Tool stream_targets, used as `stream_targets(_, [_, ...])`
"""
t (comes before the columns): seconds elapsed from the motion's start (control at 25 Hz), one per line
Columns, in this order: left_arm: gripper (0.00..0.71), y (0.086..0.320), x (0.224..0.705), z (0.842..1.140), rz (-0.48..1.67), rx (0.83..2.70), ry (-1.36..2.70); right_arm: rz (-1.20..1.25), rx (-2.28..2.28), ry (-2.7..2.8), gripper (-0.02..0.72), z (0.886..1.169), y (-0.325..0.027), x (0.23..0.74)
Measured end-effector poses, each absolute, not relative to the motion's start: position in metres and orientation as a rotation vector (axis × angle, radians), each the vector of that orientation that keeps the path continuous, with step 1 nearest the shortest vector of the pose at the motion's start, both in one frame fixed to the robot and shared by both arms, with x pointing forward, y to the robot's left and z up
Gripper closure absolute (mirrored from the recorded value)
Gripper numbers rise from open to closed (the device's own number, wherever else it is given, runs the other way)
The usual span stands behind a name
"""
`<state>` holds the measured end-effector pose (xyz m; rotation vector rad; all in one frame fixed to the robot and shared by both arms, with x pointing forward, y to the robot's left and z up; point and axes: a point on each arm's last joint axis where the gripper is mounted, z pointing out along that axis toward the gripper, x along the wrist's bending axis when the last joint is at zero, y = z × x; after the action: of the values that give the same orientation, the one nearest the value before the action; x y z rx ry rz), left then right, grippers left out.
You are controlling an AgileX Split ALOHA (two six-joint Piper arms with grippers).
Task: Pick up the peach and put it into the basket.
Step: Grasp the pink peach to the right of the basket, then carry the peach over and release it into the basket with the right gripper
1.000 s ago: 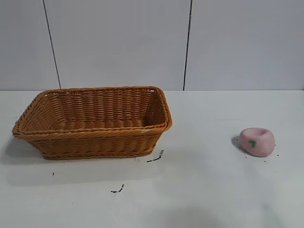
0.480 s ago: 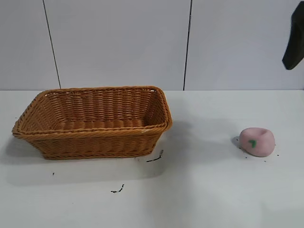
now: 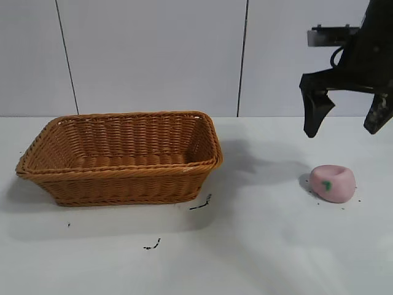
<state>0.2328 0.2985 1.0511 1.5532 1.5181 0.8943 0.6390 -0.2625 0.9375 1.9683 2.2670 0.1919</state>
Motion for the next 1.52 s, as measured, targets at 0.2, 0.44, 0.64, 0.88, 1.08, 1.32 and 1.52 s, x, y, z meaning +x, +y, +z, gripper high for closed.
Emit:
stream_targets(0.2, [0.017,0.298,0.233,1.051,0.894,1.553,1.518,0.190,1.966,2.263,0.008,0.912,-0.262,0.647])
stream_targets(0.44, [0.017,0.298,0.233,1.051,0.894,1.553,1.518,0.158,1.992,2.273,0.008,0.890,-0.262,0.649])
stream_targets(0.64, [0.017,0.298,0.233,1.051,0.894,1.553,1.518,0.139,2.001,2.283,0.008,0.883,-0.262,0.649])
stream_targets(0.88, [0.017,0.298,0.233,1.051,0.894,1.553,1.518,0.118,2.004,2.292,0.330,0.882,-0.262,0.648])
stream_targets(1.08, [0.017,0.298,0.233,1.051,0.894,1.553,1.518,0.116,1.980,2.290,0.706,0.890,-0.263,0.649])
stream_targets(1.32, [0.017,0.298,0.233,1.051,0.894,1.553,1.518,0.132,1.967,2.272,0.712,0.932,-0.263,0.659])
stream_targets(1.52, [0.017,0.298,0.233,1.051,0.894,1.553,1.518,0.290,1.900,2.175,0.712,1.015,-0.262,0.674])
